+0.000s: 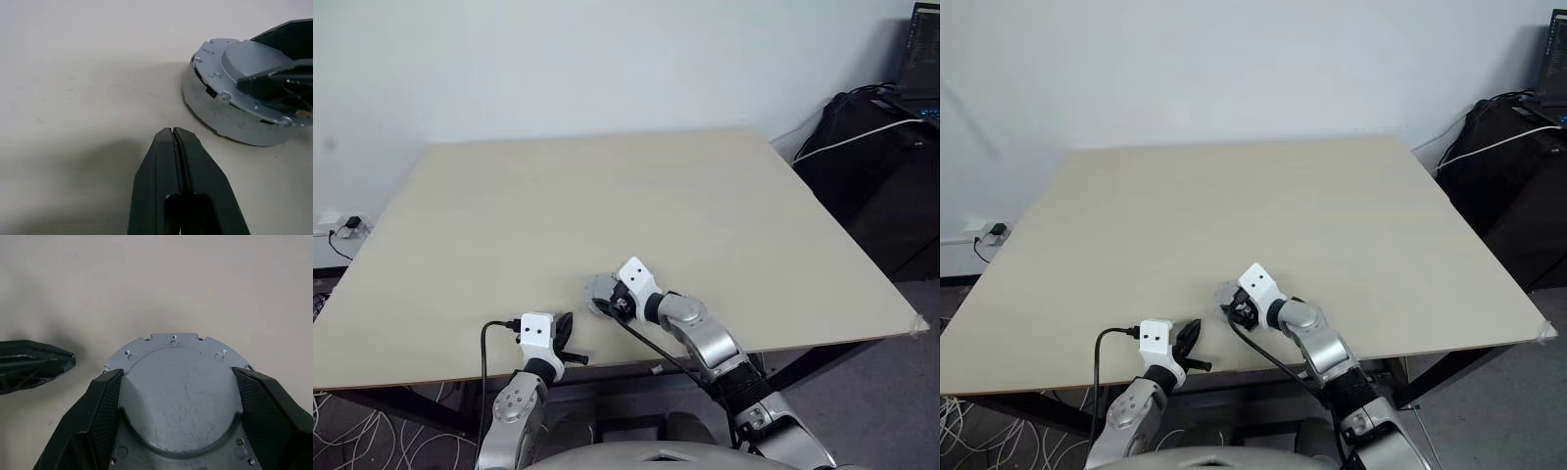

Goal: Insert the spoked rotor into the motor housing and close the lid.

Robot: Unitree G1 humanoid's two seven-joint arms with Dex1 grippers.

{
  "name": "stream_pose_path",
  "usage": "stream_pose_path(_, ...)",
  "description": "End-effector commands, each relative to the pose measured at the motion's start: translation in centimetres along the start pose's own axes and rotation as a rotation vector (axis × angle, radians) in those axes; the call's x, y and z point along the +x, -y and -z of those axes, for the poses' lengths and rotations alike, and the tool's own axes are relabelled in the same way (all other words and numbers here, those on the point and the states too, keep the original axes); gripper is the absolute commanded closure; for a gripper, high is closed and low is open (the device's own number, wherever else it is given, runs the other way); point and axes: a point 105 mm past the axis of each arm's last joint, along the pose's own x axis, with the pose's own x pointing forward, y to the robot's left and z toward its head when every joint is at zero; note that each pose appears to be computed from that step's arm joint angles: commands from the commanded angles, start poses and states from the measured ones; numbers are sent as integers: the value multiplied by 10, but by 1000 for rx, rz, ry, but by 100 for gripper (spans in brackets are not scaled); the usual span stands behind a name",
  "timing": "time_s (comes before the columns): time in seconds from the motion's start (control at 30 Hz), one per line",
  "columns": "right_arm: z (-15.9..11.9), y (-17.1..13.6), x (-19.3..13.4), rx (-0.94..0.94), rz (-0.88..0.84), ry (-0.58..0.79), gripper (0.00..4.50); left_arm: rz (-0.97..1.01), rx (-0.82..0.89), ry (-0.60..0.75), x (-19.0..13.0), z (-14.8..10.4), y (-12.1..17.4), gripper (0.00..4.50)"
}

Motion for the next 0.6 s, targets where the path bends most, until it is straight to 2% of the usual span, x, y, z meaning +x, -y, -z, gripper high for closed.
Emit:
stream_pose_path(0.03, -26, 0, -2, -61, 9, 115, 130, 9, 7, 62, 2, -18, 3, 445)
stream_pose_path(0.2, -29, 7, -1, -27, 56, 137, 130, 15, 7, 60, 2, -18, 4, 445)
stream_pose_path(0.6, -11, 9, 6, -10, 72, 1, 130, 12, 10, 59, 1, -18, 4, 445)
